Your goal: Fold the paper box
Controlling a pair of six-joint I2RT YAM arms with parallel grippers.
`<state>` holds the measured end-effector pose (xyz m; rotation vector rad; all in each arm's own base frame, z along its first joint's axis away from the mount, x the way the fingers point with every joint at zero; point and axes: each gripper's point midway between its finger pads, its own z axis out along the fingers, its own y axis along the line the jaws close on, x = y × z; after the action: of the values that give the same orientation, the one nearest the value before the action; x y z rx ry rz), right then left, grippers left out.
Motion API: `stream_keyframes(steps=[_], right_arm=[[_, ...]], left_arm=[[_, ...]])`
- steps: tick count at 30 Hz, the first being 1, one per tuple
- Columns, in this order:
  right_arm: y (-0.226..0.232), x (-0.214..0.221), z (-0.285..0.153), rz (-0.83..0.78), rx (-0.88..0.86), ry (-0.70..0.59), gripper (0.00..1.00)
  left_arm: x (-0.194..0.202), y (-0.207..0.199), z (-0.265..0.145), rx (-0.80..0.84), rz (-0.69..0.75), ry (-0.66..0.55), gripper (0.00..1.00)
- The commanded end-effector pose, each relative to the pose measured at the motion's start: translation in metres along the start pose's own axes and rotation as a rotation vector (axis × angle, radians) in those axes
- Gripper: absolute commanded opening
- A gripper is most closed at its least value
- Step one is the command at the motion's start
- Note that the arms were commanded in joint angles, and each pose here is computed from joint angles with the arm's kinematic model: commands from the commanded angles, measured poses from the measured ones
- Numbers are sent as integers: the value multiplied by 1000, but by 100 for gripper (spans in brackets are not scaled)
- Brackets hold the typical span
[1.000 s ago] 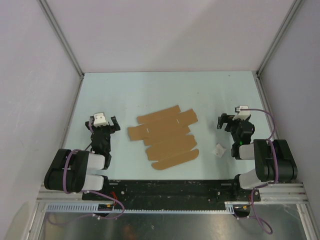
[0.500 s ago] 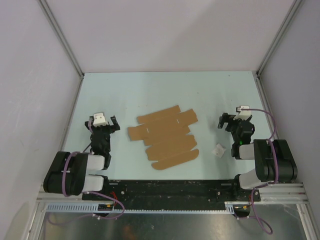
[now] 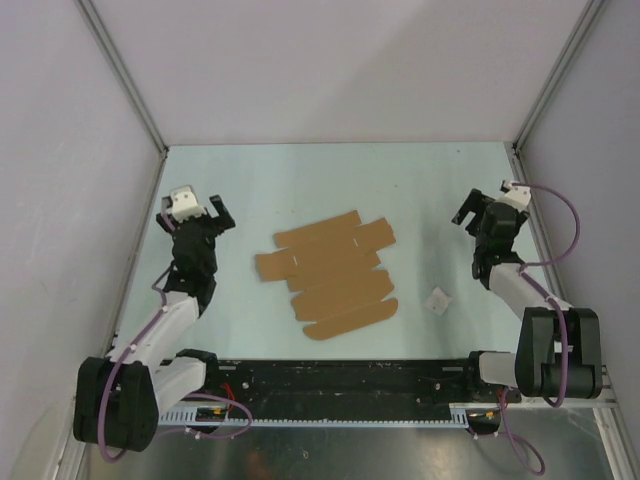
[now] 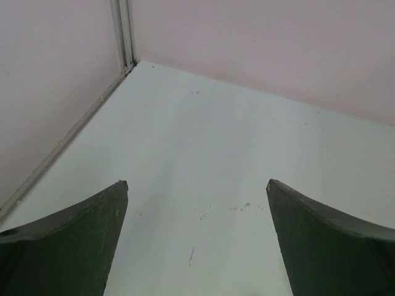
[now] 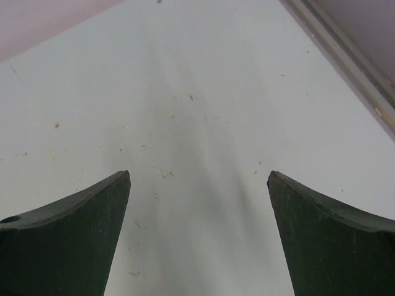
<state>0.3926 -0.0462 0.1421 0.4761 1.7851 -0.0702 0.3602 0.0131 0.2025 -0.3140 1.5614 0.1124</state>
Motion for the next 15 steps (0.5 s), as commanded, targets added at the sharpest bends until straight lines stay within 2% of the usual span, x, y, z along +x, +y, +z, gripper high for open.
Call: stream_keyframes(steps=[1, 5, 9, 13, 15], right_arm=[[1, 8, -4, 56, 50, 171, 100], [10, -2, -2, 143, 11, 230, 100], [25, -4, -5, 217, -130, 286, 100], [26, -8, -8, 272, -197, 307, 100], [29, -13, -11, 282, -248, 310, 100]], left_arm=[[-36, -7, -2, -11, -13, 60, 100], [-52, -10, -10, 25, 42, 97, 100], [-62, -6, -19, -8, -51, 94, 100], [-64, -7, -27, 8, -117, 103, 100], [-53, -13, -30, 55, -114, 156, 100]])
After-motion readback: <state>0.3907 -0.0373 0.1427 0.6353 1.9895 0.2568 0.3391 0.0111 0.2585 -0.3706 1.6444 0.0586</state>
